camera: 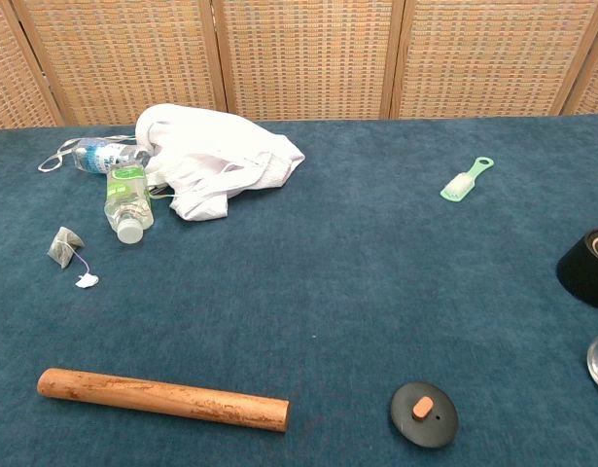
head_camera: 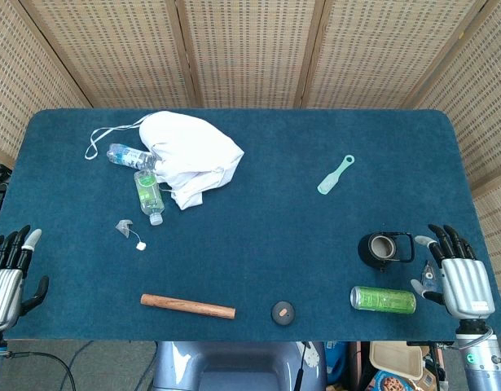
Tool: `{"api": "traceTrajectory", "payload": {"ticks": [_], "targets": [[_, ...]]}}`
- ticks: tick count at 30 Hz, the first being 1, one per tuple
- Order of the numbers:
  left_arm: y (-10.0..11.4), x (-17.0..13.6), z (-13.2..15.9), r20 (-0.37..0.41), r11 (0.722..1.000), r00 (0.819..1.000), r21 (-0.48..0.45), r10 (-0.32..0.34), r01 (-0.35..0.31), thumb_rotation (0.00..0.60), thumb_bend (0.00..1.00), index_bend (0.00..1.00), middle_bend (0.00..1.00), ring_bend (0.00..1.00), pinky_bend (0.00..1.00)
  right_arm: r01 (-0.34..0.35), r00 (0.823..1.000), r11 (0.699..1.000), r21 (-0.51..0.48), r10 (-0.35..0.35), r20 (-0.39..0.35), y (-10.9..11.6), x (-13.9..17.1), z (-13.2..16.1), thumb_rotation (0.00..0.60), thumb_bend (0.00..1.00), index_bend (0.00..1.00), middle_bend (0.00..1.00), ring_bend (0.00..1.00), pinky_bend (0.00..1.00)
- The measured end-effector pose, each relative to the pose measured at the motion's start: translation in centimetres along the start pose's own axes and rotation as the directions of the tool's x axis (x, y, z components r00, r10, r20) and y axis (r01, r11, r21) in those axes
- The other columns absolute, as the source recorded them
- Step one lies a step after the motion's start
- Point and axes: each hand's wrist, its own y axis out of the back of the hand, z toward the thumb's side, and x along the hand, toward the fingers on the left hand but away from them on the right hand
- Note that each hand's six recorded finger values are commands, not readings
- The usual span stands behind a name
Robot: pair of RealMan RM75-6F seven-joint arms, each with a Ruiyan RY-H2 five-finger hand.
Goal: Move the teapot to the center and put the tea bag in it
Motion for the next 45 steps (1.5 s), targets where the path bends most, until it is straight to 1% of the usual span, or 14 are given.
{"api": "traceTrajectory", "payload": {"ticks": [8, 14, 18, 24, 27, 32, 37, 45], "targets": [[0.1, -0.1, -0.2, -0.007, 1.0, 1.0, 0.003, 0.0, 0.0, 0.6, 0.46, 0.04, 0.0, 0.0, 0.0, -0.001, 1.0, 1.0, -0.002, 0.001, -0.005, 0.0, -0.1, 0.1, 0.6, 0.23, 0.29, 0.2, 0.11, 0.22], [-0.1, 0.0, -0.5, -0.017, 1.0, 1.0, 0.005, -0.017, 0.017, 0.6, 0.46, 0.04, 0.0, 0.01, 0.0, -0.005, 1.0, 1.0, -0.004, 0.005, -0.008, 0.0, -0.1, 0.2, 0.6, 0.23, 0.29, 0.21, 0.11, 0.22], [0.0, 0.1, -0.4, -0.01, 1.0, 1.0, 0.004, -0.02, 0.02, 0.6, 0.46, 0.04, 0.0, 0.01, 0.0, -0.011, 1.0, 1.0, -0.003, 0.011, -0.005, -0.1, 0.0, 0.0, 0.6, 0.23, 0.25, 0.22, 0.11, 0.22], [0.1, 0.4, -0.3, 0.001, 1.0, 1.0, 0.01, -0.022, 0.022, 0.6, 0.46, 0.04, 0.0, 0.01, 0.0, -0.024, 1.0, 1.0, 0.002, 0.024, -0.003, -0.1, -0.2, -0.2, 0.6, 0.23, 0.25, 0.22, 0.11, 0.22], [0.3, 0.5, -0.2, 0.005, 1.0, 1.0, 0.014, -0.024, 0.024, 0.6, 0.46, 0.04, 0.0, 0.01, 0.0, -0.034, 0.999, 0.999, 0.009, 0.034, -0.006, -0.1, -0.4, -0.2, 0.6, 0.23, 0.23, 0.22, 0.11, 0.22], [0.6, 0.8, 0.0, 0.016, 0.999, 1.0, 0.022, -0.026, 0.025, 0.6, 0.46, 0.04, 0.0, 0.01, 0.0, -0.067, 0.998, 0.997, 0.023, 0.067, -0.016, -0.3, -1.0, -0.3, 0.6, 0.22, 0.22, 0.22, 0.11, 0.22], [0.9, 1.1, 0.3, 0.024, 1.0, 1.0, 0.021, -0.019, 0.018, 0.6, 0.46, 0.04, 0.0, 0.01, 0.0, -0.109, 0.994, 0.993, 0.035, 0.109, -0.017, -0.6, -1.6, -0.5, 0.6, 0.19, 0.22, 0.22, 0.11, 0.22], [1.4, 1.4, 1.0, 0.048, 0.999, 0.999, 0.035, -0.01, 0.008, 0.6, 0.46, 0.04, 0.0, 0.01, 0.0, -0.205, 0.979, 0.976, 0.067, 0.205, 0.013, -1.6, -2.2, -1.8, 0.6, 0.16, 0.25, 0.26, 0.11, 0.22]]}}
